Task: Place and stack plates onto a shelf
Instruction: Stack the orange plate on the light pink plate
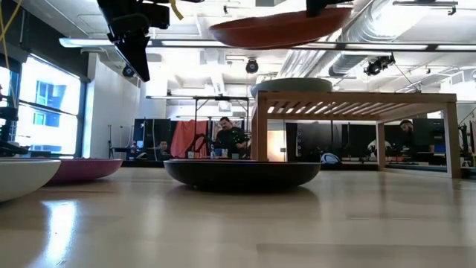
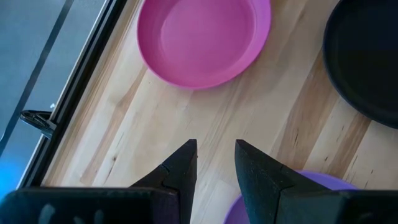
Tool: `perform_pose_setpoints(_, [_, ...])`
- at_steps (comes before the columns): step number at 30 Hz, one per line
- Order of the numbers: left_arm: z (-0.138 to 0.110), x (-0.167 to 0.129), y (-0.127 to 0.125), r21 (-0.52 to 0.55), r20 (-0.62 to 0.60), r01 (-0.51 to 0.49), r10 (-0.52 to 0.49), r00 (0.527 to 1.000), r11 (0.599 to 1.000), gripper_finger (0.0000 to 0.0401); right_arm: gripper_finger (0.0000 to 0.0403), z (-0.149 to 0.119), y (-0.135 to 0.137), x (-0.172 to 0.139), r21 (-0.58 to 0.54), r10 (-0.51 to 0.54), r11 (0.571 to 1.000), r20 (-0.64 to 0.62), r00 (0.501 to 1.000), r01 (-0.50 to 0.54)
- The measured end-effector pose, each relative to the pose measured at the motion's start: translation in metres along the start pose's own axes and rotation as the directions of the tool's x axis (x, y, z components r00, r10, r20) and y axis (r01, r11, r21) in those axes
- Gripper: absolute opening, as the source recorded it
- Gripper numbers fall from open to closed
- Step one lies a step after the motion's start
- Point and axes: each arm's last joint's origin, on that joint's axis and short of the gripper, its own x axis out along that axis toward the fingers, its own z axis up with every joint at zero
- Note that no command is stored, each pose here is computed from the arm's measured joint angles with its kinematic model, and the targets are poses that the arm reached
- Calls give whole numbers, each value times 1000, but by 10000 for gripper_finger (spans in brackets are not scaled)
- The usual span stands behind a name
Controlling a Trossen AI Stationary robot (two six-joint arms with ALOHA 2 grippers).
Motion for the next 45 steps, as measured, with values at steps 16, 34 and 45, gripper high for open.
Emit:
perform_pose_setpoints(16, [3, 0, -1, -13, 28, 6, -6, 1000, 1000, 99, 0, 55, -183, -47, 247, 34, 965, 210, 977, -87])
perform_pose_setpoints(34, [7, 5, 11, -109, 39, -14, 18, 999, 994, 99, 0, 89, -264, 4, 303, 224, 922, 89, 970, -241])
perform_pose_setpoints(45, [9, 9, 24, -158, 24, -42, 46, 999, 987, 99, 0, 97, -274, 24, 309, 208, 928, 32, 978, -207])
